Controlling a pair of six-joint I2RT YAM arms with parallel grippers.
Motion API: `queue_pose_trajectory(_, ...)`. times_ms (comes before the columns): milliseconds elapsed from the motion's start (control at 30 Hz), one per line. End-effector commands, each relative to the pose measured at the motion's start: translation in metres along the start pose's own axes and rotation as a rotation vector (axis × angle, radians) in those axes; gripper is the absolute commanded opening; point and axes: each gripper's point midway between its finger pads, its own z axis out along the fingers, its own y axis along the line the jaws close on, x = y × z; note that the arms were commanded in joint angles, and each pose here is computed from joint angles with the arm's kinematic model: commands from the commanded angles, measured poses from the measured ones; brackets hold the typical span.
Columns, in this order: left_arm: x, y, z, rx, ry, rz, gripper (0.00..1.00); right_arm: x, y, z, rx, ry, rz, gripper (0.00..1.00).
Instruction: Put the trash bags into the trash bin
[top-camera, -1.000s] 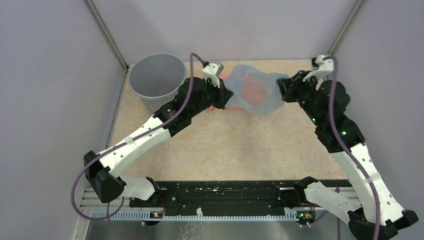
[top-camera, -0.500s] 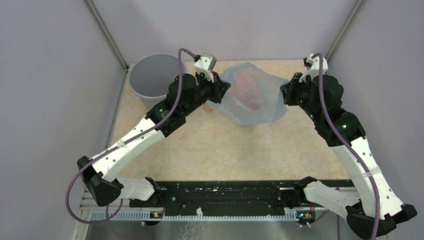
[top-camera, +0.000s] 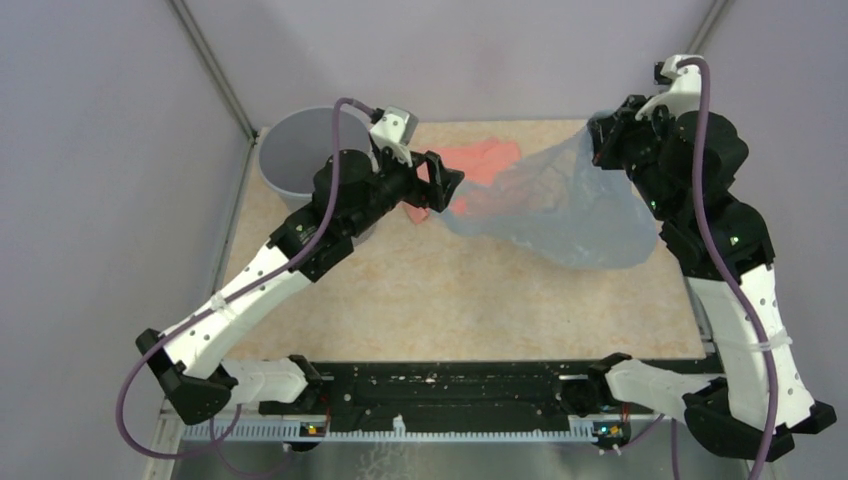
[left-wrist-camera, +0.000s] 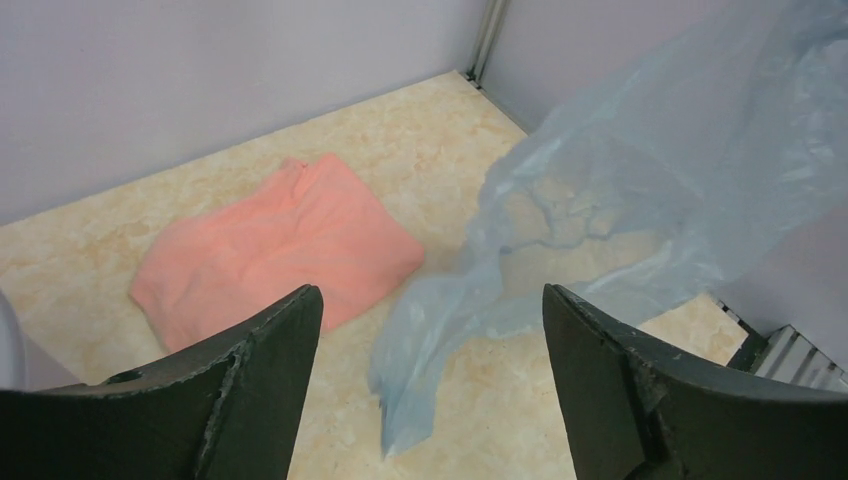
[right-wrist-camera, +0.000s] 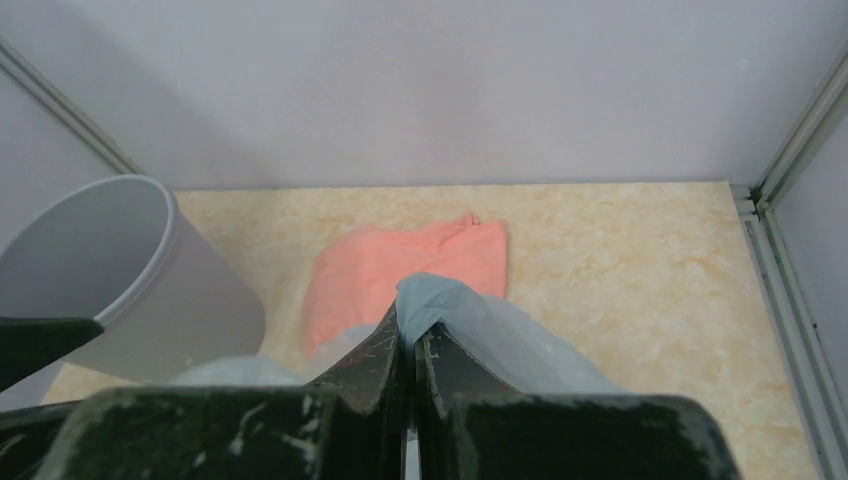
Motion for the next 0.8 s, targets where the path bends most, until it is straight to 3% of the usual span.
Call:
queue_pose_trajectory(0,-0.046,-0.001,-0.029,-0.006,-0.116,0.031,0.88,-0.004,-0.007,0.002,0.041,0.011,-0.037,0.00)
queue_pose_trajectory(167,-0.041,0.039,-0.036,-0.207,-0.092,0.092,0.91,-0.007,-0.011,0.003,0.066,0.021,-0.056,0.00)
queue_pose_trajectory(467,-0.009,0.140,-0.027,-0.526,0.071,0.144,0.90,-0.008,-0.009,0.007,0.056,0.049,-0.106,0.00)
queue_pose_trajectory(767,0.040,0.201,-0.012,-0.663,0.312,0.123,0.75,-0.010,-0.010,0.007,0.062,0.055,-0.135,0.00)
